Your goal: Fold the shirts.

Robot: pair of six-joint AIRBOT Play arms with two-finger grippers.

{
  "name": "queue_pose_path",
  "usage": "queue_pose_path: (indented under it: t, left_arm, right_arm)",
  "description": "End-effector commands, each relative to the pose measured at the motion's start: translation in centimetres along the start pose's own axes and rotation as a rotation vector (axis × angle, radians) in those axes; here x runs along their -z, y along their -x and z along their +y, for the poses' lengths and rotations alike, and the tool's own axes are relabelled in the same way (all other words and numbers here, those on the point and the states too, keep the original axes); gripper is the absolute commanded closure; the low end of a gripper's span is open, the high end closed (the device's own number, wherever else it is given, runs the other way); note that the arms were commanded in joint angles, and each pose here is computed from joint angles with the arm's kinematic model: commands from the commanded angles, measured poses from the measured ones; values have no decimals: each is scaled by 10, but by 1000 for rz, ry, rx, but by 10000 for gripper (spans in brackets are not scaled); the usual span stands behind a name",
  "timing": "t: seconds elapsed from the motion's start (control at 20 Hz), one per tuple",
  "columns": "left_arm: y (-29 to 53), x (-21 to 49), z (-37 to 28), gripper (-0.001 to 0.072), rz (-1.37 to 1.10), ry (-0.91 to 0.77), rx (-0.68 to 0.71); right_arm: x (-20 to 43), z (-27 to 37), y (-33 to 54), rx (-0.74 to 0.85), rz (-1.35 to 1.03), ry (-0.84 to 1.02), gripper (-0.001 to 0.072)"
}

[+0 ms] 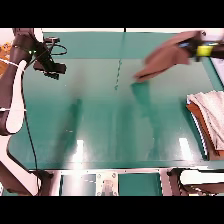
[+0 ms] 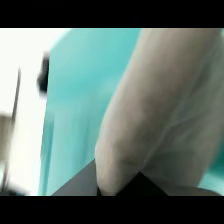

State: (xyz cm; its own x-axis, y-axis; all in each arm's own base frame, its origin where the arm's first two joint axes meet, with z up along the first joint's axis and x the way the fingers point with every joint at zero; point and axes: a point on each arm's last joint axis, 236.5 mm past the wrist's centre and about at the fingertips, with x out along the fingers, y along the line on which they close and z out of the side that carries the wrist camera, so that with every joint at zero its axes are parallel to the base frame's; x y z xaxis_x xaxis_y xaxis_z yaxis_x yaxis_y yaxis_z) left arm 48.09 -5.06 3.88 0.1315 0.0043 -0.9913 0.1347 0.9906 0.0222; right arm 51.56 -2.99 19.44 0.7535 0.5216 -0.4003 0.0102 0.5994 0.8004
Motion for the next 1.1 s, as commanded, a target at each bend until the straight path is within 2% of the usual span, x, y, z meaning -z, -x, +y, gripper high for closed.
queue_pose_path:
  t: [0.0, 0.2, 0.4, 0.7, 0.95, 1.0, 1.05]
  left_arm:
    - [0, 0, 0, 679, -2, -1, 0]
    - [0, -1, -1, 680, -3, -1, 2]
    - [1, -1, -7, 679, -3, -4, 31]
    - [1, -1, -21, 679, -5, -9, 91]
    - [2, -1, -26, 679, -5, -11, 110]
    - [2, -1, -26, 679, -5, -11, 110]
    - [2, -1, -26, 680, -5, -11, 110]
  right_arm:
    - [-50, -61, 111, 140, -173, -109, 700]
    - [-43, -128, 203, 300, -215, -224, 700]
    - [-19, -160, 279, 493, -273, -354, 700]
    - [80, -218, 355, 961, -174, -614, 700]
    - [177, -273, 353, 1131, 10, -885, 696]
    - [195, -281, 356, 1172, 45, -930, 540]
    - [210, -286, 358, 1206, 85, -954, 151]
